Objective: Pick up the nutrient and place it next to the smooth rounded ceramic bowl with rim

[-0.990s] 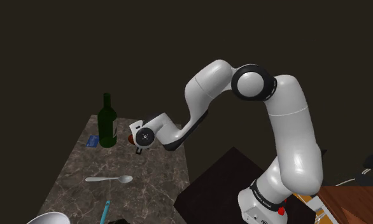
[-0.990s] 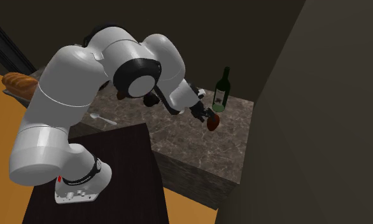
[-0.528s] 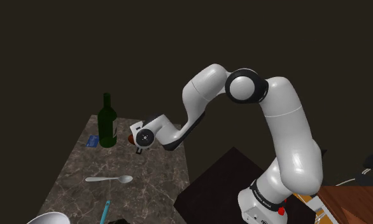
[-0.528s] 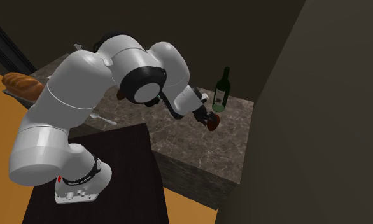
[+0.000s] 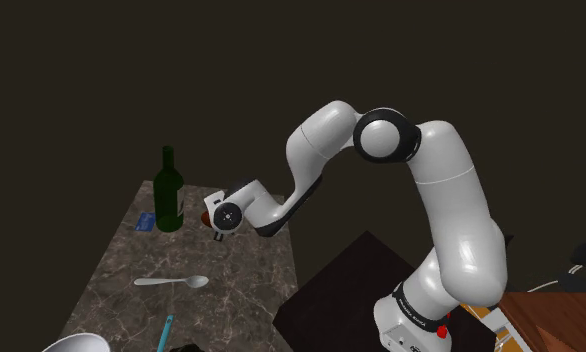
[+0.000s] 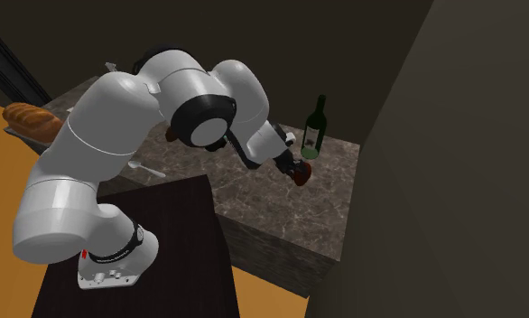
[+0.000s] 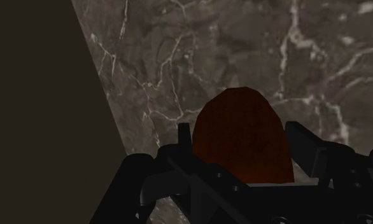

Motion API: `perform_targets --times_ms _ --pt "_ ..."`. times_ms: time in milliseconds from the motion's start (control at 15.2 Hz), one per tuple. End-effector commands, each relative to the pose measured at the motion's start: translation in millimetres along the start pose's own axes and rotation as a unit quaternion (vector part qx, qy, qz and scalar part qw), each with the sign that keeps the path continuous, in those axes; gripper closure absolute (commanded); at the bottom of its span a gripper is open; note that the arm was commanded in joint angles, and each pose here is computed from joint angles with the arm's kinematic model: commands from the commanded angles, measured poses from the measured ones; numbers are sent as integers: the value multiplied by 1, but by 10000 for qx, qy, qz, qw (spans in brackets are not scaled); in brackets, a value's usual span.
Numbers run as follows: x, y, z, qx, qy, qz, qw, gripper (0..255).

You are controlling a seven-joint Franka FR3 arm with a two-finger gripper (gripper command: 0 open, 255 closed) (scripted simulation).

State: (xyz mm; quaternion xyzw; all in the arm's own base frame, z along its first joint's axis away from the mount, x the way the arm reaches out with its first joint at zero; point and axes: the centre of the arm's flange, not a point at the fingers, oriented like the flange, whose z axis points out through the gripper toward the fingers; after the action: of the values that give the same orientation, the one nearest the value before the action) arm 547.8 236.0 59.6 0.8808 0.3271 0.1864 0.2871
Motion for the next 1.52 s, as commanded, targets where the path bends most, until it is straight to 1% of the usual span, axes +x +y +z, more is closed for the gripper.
perform_targets --times_ms 0,462,1452 --pt "0 0 0 1 -1 -1 10000 255" --pt "0 0 0 1 0 -1 10000 255" --pt "11 50 -60 1 0 -1 10000 255"
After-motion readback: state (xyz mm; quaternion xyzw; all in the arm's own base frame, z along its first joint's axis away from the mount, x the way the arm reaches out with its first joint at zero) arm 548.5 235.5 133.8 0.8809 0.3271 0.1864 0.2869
